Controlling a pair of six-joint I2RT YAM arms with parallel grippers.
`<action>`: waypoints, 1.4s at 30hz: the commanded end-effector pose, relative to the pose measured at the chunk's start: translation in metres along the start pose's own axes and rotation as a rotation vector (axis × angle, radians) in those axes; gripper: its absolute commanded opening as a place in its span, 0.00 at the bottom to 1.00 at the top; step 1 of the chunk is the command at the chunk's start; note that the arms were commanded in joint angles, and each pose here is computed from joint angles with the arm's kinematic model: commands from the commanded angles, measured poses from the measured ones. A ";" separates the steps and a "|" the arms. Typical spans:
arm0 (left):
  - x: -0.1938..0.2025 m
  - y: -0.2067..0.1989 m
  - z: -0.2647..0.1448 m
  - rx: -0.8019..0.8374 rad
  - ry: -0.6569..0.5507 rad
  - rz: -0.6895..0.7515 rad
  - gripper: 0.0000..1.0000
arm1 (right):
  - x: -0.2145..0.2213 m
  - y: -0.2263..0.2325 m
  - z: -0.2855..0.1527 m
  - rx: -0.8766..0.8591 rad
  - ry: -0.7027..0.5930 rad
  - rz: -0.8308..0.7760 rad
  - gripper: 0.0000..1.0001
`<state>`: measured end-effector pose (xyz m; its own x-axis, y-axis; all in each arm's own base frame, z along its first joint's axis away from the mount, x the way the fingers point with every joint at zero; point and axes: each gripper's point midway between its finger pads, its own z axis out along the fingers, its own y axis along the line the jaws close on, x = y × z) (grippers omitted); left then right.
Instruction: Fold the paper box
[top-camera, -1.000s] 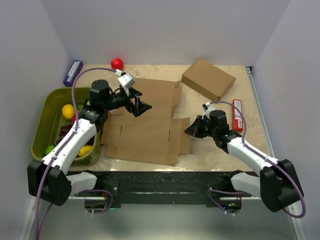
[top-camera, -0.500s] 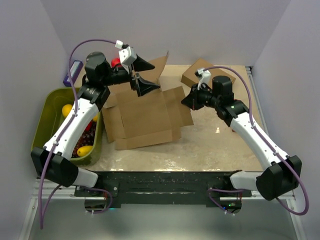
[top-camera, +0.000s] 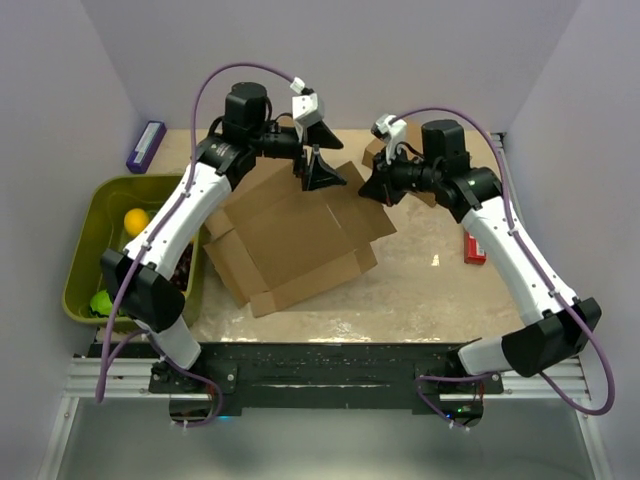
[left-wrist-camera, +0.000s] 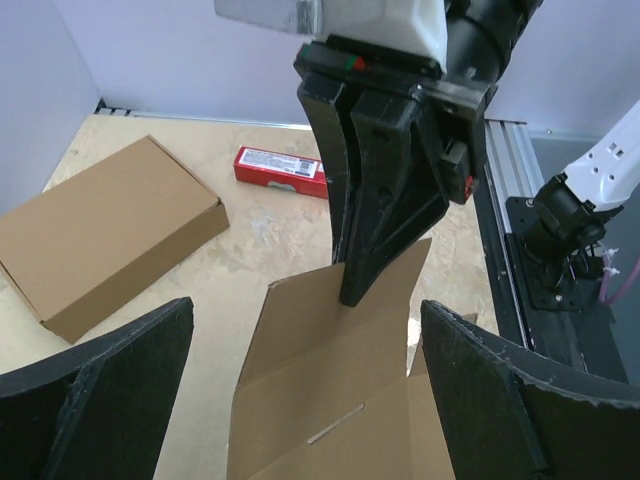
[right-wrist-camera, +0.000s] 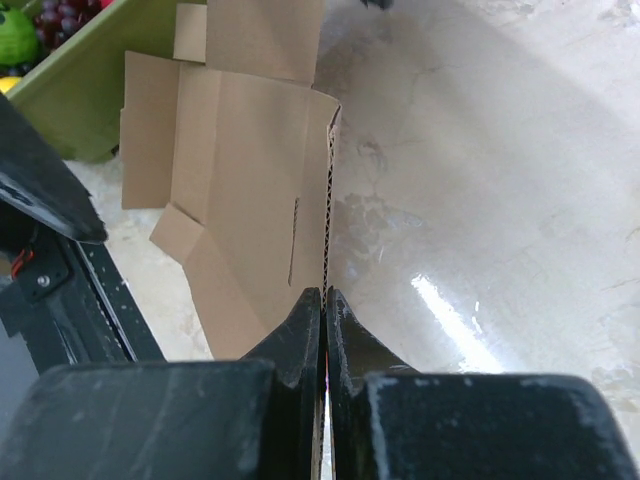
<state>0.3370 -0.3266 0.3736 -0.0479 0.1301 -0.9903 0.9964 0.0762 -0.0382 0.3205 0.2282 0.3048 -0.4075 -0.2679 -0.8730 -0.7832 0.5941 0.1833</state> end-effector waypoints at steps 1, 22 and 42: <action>-0.001 0.000 0.003 -0.002 0.018 0.050 1.00 | -0.020 0.021 -0.018 -0.063 -0.041 -0.113 0.00; 0.038 -0.016 0.036 0.171 0.092 -0.039 0.52 | -0.014 0.030 -0.022 -0.105 -0.032 -0.168 0.00; 0.040 -0.020 0.040 0.241 0.065 -0.046 0.00 | -0.023 0.012 -0.025 0.029 -0.088 -0.155 0.42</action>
<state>0.3153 -0.3566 0.3146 -0.1441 0.2337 -0.9616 0.9762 -0.1255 -0.1767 0.3043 0.2224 0.3023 -0.3434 -0.3633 -0.8661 -0.8394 0.5325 0.1095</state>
